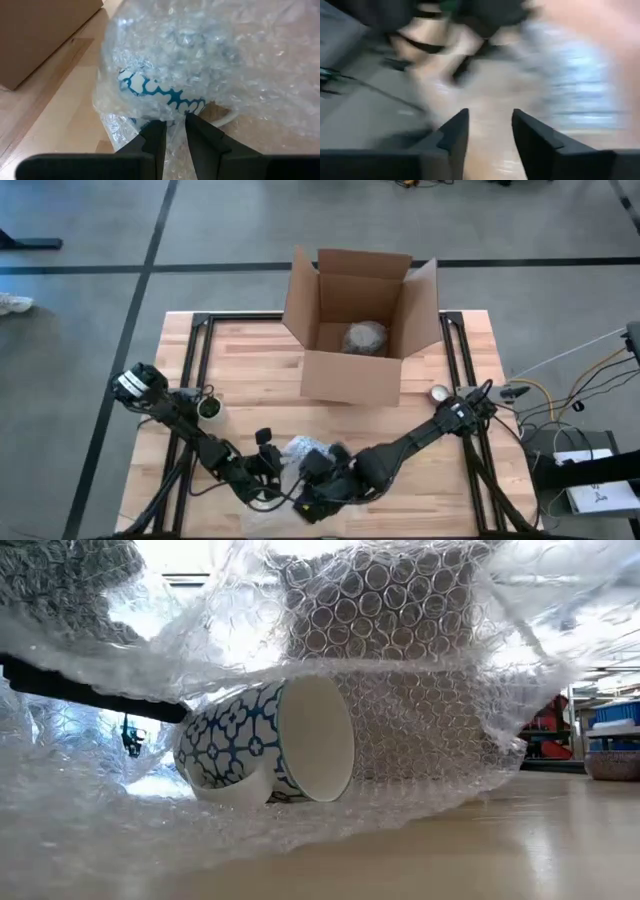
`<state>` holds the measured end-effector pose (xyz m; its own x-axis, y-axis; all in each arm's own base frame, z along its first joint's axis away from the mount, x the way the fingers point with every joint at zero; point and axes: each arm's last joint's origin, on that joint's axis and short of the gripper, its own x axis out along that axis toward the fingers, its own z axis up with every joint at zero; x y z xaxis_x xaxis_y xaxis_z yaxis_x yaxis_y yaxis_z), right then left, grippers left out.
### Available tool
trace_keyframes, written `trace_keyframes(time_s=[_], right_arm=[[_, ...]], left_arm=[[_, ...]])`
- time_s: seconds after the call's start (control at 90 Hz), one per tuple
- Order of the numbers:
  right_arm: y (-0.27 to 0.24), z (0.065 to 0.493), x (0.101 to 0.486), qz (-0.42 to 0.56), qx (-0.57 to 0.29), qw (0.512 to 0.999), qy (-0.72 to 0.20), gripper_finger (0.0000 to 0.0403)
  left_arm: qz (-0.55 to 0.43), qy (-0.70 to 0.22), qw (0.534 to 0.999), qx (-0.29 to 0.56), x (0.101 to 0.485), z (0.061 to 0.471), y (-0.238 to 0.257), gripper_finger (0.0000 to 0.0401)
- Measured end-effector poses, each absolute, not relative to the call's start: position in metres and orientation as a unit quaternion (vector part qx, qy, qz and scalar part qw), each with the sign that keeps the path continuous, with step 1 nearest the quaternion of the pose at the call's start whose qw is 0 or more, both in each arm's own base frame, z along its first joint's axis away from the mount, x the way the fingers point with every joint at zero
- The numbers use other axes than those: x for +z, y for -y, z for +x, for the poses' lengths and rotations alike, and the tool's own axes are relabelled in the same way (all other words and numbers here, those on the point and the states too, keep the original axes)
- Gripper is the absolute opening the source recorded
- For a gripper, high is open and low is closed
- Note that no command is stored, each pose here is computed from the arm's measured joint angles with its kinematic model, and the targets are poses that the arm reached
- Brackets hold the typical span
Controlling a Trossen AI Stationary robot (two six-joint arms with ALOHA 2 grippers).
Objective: Wrap mug
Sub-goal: Wrap the blue patterned mug with the bubble wrap
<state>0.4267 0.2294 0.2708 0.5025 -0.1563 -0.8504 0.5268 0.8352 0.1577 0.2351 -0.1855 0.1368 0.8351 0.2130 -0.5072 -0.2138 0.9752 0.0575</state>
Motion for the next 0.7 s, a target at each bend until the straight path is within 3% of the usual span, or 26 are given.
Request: trace_keyframes(time_s=[0.189, 0.311, 0.433, 0.7], right_arm=[[-0.210, 0.402, 0.250, 0.031, -0.249, 0.778, -0.576, 0.0009], [-0.214, 0.401, 0.222, -0.044, -0.217, 0.770, -0.598, 0.0011], [-0.221, 0.410, 0.200, -0.086, -0.181, 0.802, -0.563, 0.0002], [-0.230, 0.436, 0.168, -0.102, -0.125, 0.851, -0.501, 0.0001]], left_arm=[[-0.002, -0.264, 0.958, 0.111, 0.137, 0.235, 0.186, 0.0059], [-0.003, -0.263, 0.958, 0.112, 0.137, 0.236, 0.185, 0.0059], [-0.003, -0.263, 0.958, 0.112, 0.137, 0.236, 0.185, 0.0059], [-0.003, -0.263, 0.958, 0.112, 0.137, 0.236, 0.185, 0.0059]])
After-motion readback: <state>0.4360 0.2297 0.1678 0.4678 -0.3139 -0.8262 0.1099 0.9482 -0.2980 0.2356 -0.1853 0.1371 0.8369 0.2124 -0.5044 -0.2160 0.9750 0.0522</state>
